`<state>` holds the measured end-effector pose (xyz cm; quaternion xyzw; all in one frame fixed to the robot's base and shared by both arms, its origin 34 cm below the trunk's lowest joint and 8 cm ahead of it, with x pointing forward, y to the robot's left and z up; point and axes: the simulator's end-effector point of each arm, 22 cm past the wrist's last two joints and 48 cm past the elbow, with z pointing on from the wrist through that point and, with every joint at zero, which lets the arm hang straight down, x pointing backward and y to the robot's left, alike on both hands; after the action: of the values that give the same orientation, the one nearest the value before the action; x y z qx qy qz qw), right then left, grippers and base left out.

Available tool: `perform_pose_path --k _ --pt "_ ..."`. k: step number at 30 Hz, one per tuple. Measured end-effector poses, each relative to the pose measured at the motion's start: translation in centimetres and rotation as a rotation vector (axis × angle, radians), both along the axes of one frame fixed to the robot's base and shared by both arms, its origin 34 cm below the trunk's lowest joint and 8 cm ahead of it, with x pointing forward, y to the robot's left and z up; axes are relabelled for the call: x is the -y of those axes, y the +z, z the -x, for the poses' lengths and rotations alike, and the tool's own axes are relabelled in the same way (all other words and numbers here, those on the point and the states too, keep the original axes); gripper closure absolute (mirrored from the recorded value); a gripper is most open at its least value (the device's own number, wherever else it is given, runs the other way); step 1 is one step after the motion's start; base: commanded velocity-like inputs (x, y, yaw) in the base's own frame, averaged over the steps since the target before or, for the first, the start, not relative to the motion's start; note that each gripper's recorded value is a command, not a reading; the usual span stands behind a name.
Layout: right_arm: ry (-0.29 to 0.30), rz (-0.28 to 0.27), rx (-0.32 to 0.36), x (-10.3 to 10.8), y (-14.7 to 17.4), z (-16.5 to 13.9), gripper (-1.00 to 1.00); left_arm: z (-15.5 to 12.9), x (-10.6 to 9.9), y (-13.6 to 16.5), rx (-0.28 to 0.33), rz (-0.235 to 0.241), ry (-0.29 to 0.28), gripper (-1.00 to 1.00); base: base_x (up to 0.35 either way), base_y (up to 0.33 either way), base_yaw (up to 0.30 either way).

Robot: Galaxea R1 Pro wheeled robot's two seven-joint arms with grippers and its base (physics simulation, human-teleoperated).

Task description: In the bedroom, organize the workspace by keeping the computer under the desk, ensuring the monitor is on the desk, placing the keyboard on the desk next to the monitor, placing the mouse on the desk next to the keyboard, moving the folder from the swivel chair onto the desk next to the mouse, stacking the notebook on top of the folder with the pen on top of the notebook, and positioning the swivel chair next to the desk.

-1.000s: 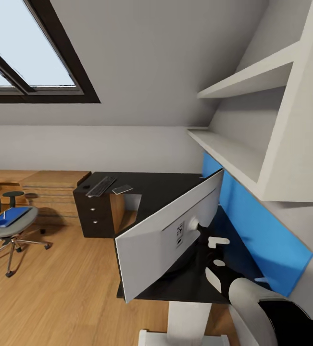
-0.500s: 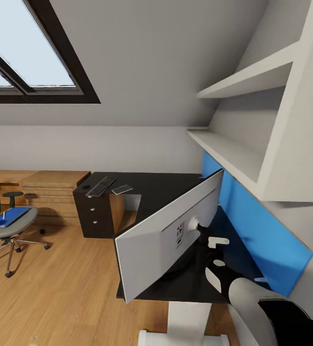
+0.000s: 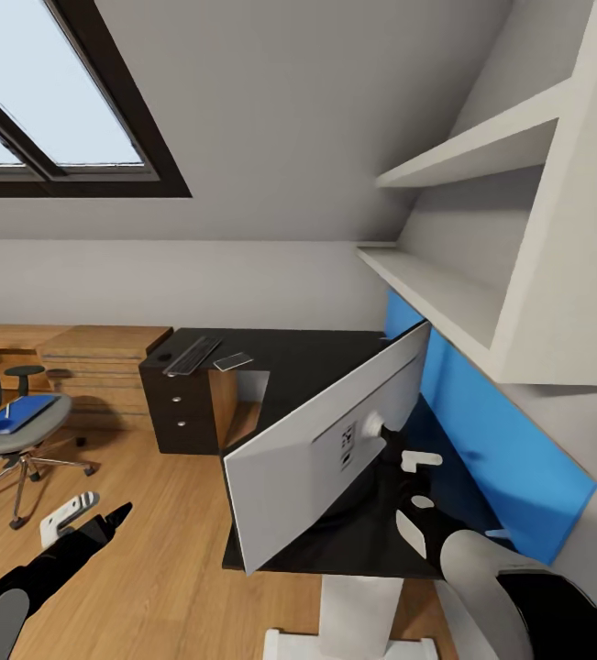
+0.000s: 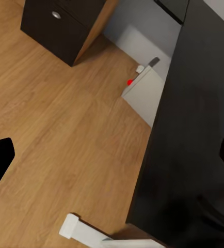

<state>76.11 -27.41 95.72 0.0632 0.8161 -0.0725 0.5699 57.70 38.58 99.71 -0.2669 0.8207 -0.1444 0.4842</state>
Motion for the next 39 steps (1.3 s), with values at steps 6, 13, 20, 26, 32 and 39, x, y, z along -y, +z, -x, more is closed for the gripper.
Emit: perform_pose_path --k 6,13,20,26,32,39 --pt "-0.004 -0.003 0.01 0.1 0.2 0.0 1.0 0.1 -0.7 0.2 0.004 0.001 0.016 -1.0 0.0 0.0 0.0" --pt "-0.005 -0.004 0.022 0.1 0.4 -0.1 1.0 0.2 -1.1 0.4 0.008 0.003 0.025 -1.0 0.0 0.0 0.0" --pt "-0.005 -0.004 0.023 0.1 0.4 -0.1 1.0 0.2 -1.0 0.4 0.009 0.004 0.025 -1.0 0.02 0.0 0.0" --pt "-0.004 -0.003 0.024 0.1 0.4 0.0 1.0 0.2 -1.1 0.5 0.009 0.004 0.025 -1.0 0.227 -0.013 0.0" --pt "-0.004 -0.003 0.024 0.1 0.4 0.0 1.0 0.2 -1.1 0.5 0.01 0.004 0.025 -1.0 0.306 -0.058 0.0" --pt "-0.004 -0.003 0.024 0.1 0.4 -0.1 1.0 0.2 -1.1 0.4 0.009 0.004 0.025 -1.0 0.223 -0.046 0.0"
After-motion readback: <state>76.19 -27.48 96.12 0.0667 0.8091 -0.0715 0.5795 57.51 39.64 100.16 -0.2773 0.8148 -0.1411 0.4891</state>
